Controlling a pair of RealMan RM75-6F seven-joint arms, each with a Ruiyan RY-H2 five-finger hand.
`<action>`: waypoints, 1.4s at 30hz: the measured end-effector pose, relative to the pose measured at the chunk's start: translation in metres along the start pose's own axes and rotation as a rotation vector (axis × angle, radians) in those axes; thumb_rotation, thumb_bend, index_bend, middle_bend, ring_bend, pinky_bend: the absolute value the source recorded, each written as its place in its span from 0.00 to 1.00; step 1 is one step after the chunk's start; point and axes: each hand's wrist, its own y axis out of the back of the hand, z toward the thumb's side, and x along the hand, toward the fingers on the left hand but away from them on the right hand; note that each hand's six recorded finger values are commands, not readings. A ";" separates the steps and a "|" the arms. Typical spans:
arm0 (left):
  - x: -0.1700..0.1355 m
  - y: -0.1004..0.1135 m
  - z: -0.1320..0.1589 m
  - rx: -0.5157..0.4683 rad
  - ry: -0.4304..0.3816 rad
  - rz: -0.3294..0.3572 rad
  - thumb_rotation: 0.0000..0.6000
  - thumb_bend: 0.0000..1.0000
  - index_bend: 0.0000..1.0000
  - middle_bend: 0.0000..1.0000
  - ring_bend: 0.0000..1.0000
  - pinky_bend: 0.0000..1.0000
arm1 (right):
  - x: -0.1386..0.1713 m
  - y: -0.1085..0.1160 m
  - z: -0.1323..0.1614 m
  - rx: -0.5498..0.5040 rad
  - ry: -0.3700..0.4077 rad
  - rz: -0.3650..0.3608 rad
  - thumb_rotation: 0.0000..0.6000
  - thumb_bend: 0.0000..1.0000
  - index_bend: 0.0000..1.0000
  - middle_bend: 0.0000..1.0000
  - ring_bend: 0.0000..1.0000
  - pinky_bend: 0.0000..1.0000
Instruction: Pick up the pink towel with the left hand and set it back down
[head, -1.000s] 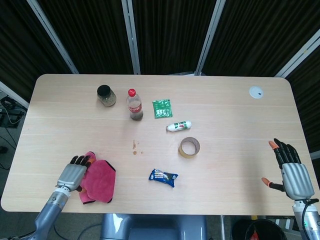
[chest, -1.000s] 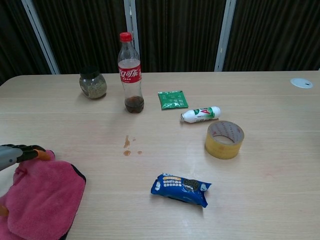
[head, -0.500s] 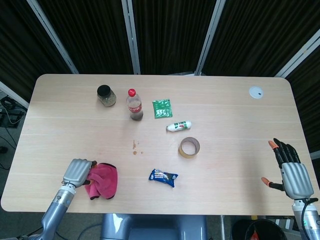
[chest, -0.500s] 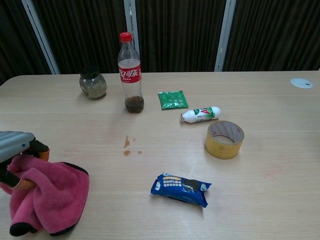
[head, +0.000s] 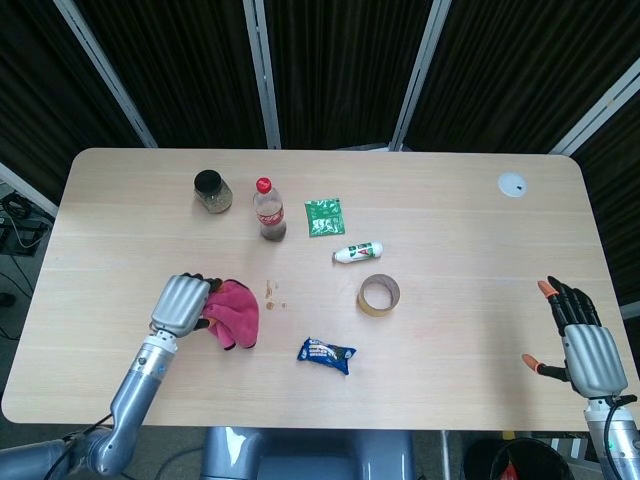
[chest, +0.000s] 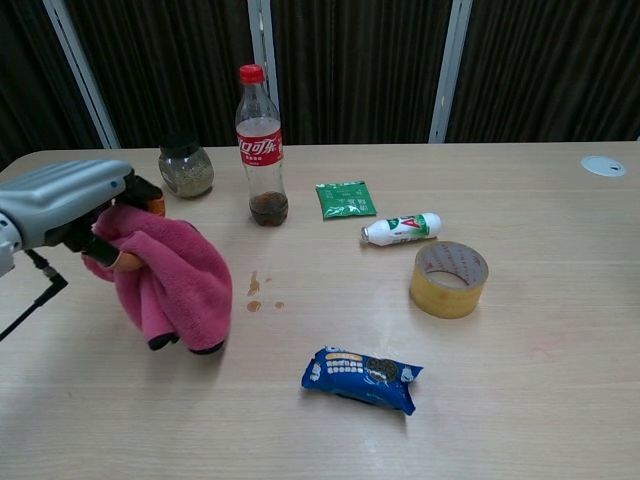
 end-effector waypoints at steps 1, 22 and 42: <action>0.005 0.001 0.005 0.002 -0.008 0.005 1.00 0.59 0.86 0.60 0.50 0.52 | 0.000 0.000 0.000 -0.002 -0.001 0.001 1.00 0.02 0.00 0.00 0.00 0.00; 0.086 -0.057 0.079 0.069 -0.011 -0.062 1.00 0.59 0.86 0.59 0.49 0.52 | 0.000 0.001 -0.005 -0.078 -0.028 0.020 1.00 0.02 0.00 0.00 0.00 0.00; 0.092 -0.062 -0.004 0.231 0.139 -0.071 1.00 0.59 0.86 0.59 0.50 0.52 | 0.001 0.001 -0.004 -0.073 -0.028 0.017 1.00 0.02 0.00 0.00 0.00 0.00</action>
